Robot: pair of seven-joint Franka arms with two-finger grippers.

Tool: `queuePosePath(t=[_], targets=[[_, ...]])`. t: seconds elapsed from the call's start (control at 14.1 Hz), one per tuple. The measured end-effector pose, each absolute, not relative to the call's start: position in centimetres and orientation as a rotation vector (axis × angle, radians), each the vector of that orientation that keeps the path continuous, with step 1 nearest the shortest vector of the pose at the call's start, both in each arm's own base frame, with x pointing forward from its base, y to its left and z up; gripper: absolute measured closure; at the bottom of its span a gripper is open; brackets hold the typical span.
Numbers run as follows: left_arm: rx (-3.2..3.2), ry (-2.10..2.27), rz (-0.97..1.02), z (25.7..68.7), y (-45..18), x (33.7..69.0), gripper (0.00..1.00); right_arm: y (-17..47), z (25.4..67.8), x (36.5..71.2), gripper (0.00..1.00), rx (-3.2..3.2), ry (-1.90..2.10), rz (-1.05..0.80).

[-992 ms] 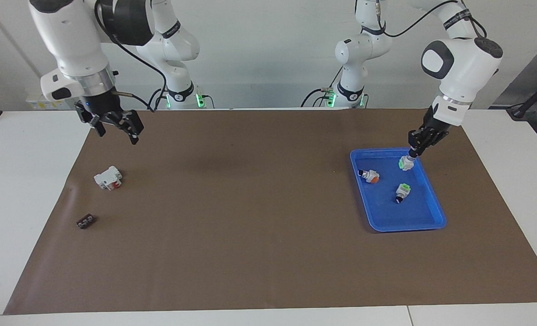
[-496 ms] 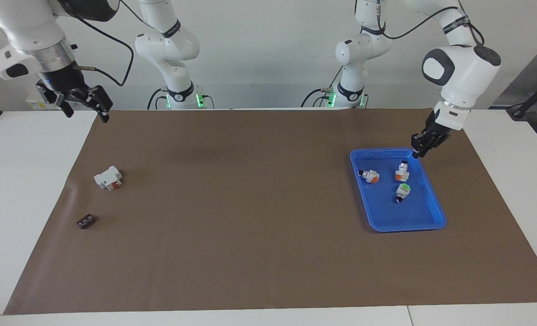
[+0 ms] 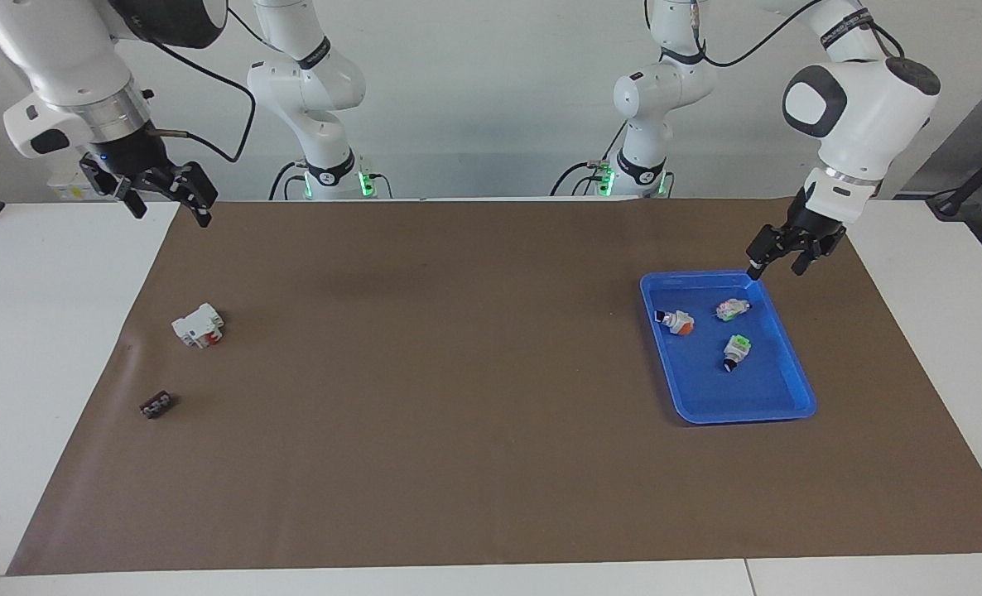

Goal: Turn and place switch with both arms

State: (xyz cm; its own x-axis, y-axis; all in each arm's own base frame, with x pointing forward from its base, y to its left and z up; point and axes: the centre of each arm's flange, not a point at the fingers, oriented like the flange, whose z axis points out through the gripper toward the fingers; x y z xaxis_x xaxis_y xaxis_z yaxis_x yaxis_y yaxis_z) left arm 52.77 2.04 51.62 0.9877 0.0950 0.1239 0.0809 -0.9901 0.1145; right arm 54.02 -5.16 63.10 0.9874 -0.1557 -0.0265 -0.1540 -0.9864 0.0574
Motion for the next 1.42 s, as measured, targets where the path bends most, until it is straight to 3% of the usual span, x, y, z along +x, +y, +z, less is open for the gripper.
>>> queuePosePath(t=[0.5,0.71,1.42], targets=[[3.179,-0.196,-0.132,61.0,-11.6,52.8,0.0,-1.1,62.8,53.9,0.0,3.082,-0.131,-0.064],[3.168,-0.255,-0.214,62.9,-13.6,53.6,0.0,-1.2,62.8,53.9,0.0,3.082,-0.137,-0.066],[3.147,-0.194,0.021,64.8,-12.0,56.3,0.0,-1.2,62.8,53.8,0.0,3.082,-0.138,-0.066]])
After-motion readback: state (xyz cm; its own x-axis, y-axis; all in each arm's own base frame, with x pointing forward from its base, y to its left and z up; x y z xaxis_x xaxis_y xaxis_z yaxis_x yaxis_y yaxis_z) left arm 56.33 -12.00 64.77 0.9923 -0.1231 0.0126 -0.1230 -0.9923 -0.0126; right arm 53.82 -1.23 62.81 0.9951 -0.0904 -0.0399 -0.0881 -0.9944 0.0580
